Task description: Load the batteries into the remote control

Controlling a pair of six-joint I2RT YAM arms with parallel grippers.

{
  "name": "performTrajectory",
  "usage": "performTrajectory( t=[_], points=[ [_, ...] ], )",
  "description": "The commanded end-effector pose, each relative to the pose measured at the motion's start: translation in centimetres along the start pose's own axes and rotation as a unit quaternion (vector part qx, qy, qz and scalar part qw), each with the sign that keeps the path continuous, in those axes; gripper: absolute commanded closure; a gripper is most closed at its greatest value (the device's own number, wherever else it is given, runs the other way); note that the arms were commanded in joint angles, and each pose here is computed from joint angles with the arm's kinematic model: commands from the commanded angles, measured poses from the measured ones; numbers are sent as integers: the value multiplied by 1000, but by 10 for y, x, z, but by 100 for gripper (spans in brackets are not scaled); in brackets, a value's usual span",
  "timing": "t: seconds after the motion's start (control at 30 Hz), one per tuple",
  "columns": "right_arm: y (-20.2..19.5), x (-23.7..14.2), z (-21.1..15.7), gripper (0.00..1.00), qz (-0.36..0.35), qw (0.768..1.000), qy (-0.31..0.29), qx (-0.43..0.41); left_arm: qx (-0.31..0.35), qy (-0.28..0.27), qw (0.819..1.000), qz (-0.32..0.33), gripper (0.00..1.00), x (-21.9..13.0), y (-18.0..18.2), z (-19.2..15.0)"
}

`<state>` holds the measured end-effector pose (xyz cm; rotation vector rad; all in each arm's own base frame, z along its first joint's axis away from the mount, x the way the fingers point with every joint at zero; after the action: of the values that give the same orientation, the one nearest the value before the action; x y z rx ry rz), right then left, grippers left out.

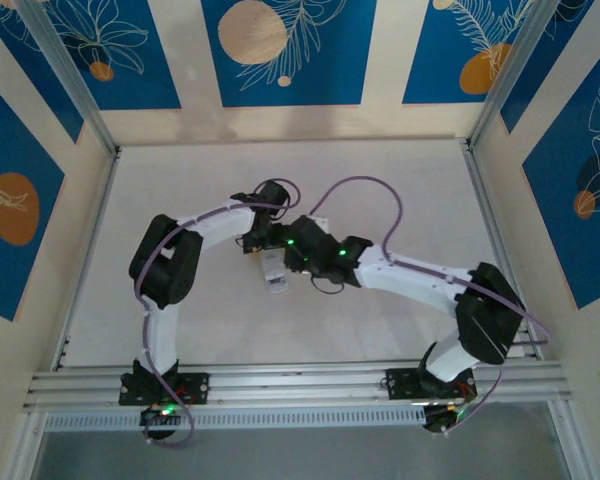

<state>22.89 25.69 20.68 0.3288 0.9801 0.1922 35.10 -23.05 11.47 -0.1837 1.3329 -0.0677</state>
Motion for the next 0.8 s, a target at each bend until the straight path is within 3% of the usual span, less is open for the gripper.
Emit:
performTrajectory(
  t=[0.0,0.23,0.43,0.57,0.77],
  points=[
    [-50,9,7,65,-97,991,12,92,18,-33,999,-34,11,-21,-8,9],
    [-74,43,30,65,-148,979,54,125,42,-117,989,-76,4,-102,-3,17],
    [-70,76,40,66,-143,977,83,137,159,-190,962,-117,1,-167,10,-6],
    [-65,92,41,67,-139,975,101,142,203,-209,952,-90,0,-182,26,-20],
    [-63,107,29,69,-158,968,124,152,193,-199,957,-87,0,-178,29,-25]
  ],
)
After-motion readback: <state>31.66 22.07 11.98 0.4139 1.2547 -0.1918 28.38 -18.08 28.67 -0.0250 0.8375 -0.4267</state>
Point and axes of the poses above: each hand's point on the last joint's axis, 136 mm out from that joint toward the fingers, its own x axis out along the fingers, its own y axis along the line the jaws close on, z = x × y, the point moved 9 cm from there along -x, back along the fingers, and after that the axes turned 1 degree about -x, right-handed, at the moved point
